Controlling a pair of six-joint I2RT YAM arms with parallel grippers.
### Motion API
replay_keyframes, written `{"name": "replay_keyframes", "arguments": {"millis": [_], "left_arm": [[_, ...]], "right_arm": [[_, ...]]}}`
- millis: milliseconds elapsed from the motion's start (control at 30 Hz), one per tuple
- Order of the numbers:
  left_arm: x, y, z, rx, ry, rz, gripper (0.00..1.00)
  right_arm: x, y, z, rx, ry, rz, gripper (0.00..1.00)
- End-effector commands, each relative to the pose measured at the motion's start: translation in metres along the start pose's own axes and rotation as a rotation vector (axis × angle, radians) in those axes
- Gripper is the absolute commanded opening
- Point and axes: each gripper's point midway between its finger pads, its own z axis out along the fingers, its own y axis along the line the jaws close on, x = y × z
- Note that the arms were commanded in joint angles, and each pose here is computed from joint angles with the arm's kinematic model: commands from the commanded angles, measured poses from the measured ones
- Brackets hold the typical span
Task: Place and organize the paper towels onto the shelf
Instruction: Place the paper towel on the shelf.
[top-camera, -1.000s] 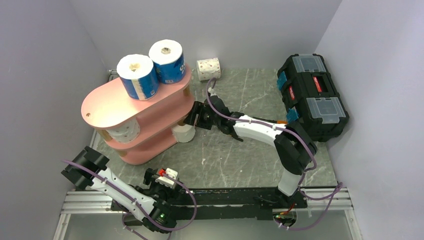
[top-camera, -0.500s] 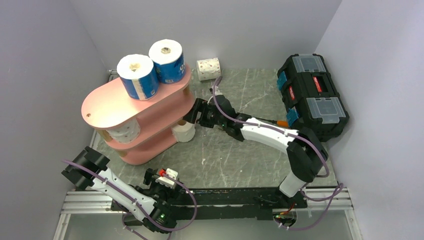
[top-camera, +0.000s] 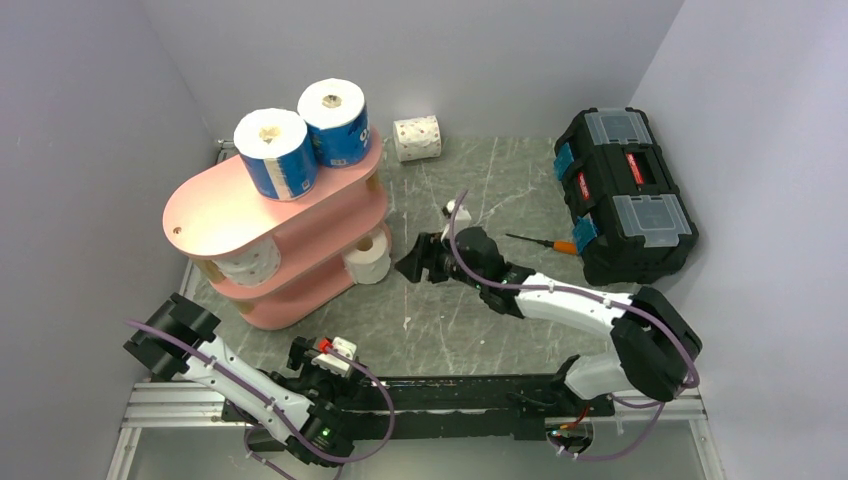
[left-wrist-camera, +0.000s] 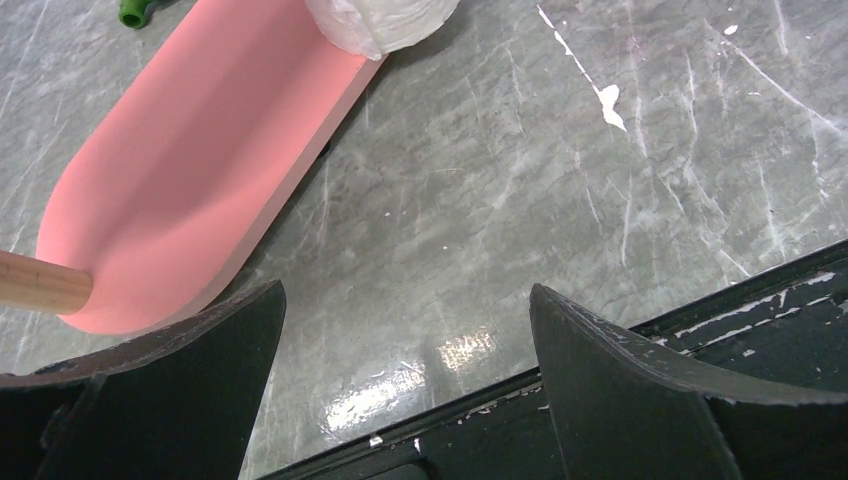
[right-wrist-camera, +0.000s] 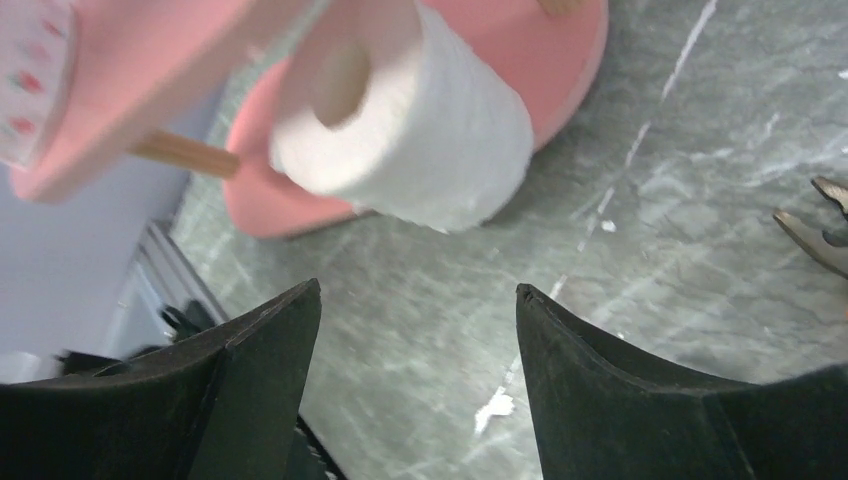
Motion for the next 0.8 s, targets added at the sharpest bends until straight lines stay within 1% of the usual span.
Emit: {"name": "replay_keyframes", "arguments": {"millis": [0,100,333,433,767], "left_arm": [[-0.015,-0.019,-0.006,0.038,-0.016,-0.277,0.99],[-0.015,-0.019,-0.006,0.040,-0.013,-0.273,0.99],[-0.013,-0.018,-0.006,0.034,-0.009,-0.276,0.99],[-0.014,-0.020,-0.006,0.033,-0.010,-0.267,0.99],[-0.013,-0.019,-0.006,0.031,-0.011,-0.264,0.99]], "right_arm": [[-0.002,0.007,0.003,-0.116,-0.107,-0.181,0.73],[-0.004,0.007,0.011,-0.138,-0.143,-0.214,0.73],[-0.003,0.011,0.046,-0.169,-0.122,-0.262,0.74],[0.001,0.012,0.061,-0.177,-0.091,-0.266,0.74],[0.005,0.014,0.090,-0.193,-0.063,-0.241,0.73]]}}
